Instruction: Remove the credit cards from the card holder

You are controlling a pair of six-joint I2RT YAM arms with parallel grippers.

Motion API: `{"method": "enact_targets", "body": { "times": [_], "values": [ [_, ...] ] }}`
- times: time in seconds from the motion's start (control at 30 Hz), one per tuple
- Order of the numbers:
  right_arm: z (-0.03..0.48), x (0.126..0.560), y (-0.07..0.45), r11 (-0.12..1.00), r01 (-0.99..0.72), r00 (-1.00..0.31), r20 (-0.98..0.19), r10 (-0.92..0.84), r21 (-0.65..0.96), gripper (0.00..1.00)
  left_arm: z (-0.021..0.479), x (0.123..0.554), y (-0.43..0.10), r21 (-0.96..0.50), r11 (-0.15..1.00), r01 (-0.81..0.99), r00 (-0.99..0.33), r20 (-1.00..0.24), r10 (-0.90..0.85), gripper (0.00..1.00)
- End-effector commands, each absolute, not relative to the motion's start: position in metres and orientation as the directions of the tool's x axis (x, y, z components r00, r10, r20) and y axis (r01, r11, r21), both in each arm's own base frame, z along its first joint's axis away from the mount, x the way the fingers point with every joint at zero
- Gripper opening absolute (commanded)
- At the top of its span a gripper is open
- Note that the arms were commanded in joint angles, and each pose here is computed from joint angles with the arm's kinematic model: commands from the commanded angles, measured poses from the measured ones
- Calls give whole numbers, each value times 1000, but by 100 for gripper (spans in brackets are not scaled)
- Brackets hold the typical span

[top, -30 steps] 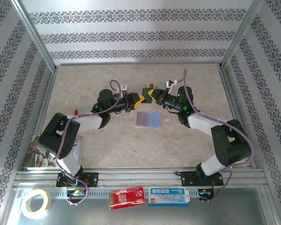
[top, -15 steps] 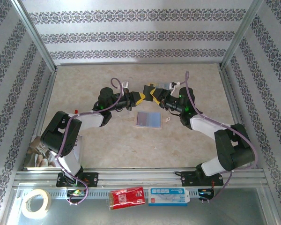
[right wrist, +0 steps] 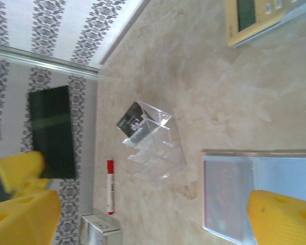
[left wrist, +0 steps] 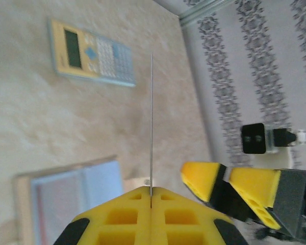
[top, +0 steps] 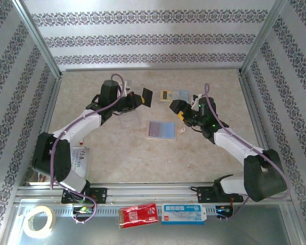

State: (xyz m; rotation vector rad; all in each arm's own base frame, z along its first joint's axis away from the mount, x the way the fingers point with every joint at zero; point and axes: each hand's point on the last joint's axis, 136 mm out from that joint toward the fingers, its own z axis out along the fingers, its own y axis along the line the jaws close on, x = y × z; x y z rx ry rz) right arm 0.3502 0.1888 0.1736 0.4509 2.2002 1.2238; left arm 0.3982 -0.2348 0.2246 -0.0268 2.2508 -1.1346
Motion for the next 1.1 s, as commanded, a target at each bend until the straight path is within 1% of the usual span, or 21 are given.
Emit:
{"method": "enact_targets", "body": {
  "times": [0.0, 0.1, 0.23, 0.37, 0.47, 0.6, 0.83, 0.97, 1.07],
  "values": [
    [169, 346, 177, 597, 15, -762, -378, 526, 802, 98, 203, 384, -200, -444, 835, 326, -800, -600, -7, 0],
    [166, 346, 175, 612, 14, -759, -390, 521, 791, 98, 210, 398, -189, -283, 872, 400, -742, -659, 126, 0],
    [162, 349, 176, 622, 10, -767, -394, 507, 783, 98, 216, 413, -176, -88, 869, 486, -673, -672, 308, 0],
    [156, 354, 181, 620, 11, -781, -381, 495, 784, 98, 212, 425, -160, 116, 806, 580, -572, -646, 505, 0],
    [154, 356, 183, 622, 9, -788, -377, 486, 783, 98, 203, 430, -147, 198, 752, 629, -530, -598, 601, 0],
    [150, 355, 182, 631, 12, -793, -377, 479, 776, 98, 187, 430, -135, 222, 660, 718, -479, -531, 699, 0],
    [142, 355, 184, 629, 26, -808, -355, 471, 777, 98, 160, 430, -122, 155, 493, 856, -373, -475, 797, 0],
    [142, 355, 186, 623, 28, -811, -347, 471, 782, 98, 159, 429, -128, 101, 409, 907, -308, -503, 808, 0],
    [142, 354, 187, 624, 28, -811, -347, 471, 781, 98, 159, 435, -128, 103, 375, 921, -273, -516, 812, 0]
  ]
}}
